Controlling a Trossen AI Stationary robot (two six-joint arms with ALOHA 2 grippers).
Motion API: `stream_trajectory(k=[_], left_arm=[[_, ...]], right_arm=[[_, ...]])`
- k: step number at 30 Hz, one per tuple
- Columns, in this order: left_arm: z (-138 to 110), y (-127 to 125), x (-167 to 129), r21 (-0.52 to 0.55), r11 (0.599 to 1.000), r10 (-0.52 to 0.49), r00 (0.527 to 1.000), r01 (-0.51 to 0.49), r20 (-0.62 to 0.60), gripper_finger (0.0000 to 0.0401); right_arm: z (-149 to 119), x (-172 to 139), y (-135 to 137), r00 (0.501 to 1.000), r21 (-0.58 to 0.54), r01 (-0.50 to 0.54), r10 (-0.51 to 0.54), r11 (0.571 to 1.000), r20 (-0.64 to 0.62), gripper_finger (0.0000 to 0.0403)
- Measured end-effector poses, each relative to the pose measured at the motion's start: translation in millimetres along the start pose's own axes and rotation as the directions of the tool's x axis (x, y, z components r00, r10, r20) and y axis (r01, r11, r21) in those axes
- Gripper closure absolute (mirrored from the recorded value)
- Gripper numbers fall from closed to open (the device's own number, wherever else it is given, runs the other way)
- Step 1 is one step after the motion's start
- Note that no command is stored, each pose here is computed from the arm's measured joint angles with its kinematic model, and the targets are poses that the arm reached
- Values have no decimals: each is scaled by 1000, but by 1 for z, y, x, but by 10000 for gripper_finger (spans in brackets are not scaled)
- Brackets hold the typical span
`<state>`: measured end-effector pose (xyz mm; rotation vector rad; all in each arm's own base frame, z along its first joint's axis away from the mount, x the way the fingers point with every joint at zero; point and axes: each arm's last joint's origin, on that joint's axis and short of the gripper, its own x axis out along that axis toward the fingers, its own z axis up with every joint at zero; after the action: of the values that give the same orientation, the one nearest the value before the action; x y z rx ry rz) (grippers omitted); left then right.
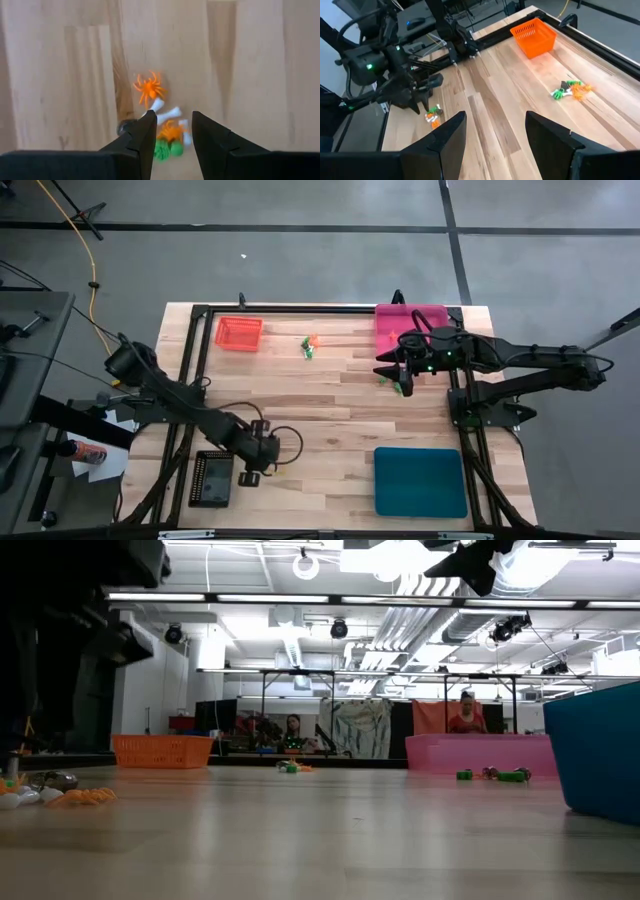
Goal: Sort Halloween decoration
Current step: Put the orange spider toy into the pink bin
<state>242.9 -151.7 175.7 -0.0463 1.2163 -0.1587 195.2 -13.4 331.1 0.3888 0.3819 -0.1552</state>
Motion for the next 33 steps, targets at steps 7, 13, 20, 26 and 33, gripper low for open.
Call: stream_trajectory(k=[7, 13, 20, 26, 33], left_arm=[[7, -5, 26, -2, 1000, -14, 1000, 14, 28, 288], [6, -4, 39, 6, 1000, 29, 999, -29, 15, 288], [6, -1, 40, 6, 994, 113, 993, -114, 43, 288], [2, 1, 40, 13, 989, 147, 989, -148, 7, 288], [1, 3, 39, 18, 984, 175, 984, -175, 2, 288]], right_arm=[[-4, 0, -1, 999, -2, 8, -8, 1000, -39, 206], [-5, 0, -2, 998, -4, 16, -16, 1000, -57, 206], [-6, 0, -2, 997, -2, 20, -21, 1000, -68, 206], [-6, 0, -2, 997, -1, 21, -21, 1000, -68, 206], [-6, 0, -2, 997, -1, 21, -21, 1000, -68, 206]])
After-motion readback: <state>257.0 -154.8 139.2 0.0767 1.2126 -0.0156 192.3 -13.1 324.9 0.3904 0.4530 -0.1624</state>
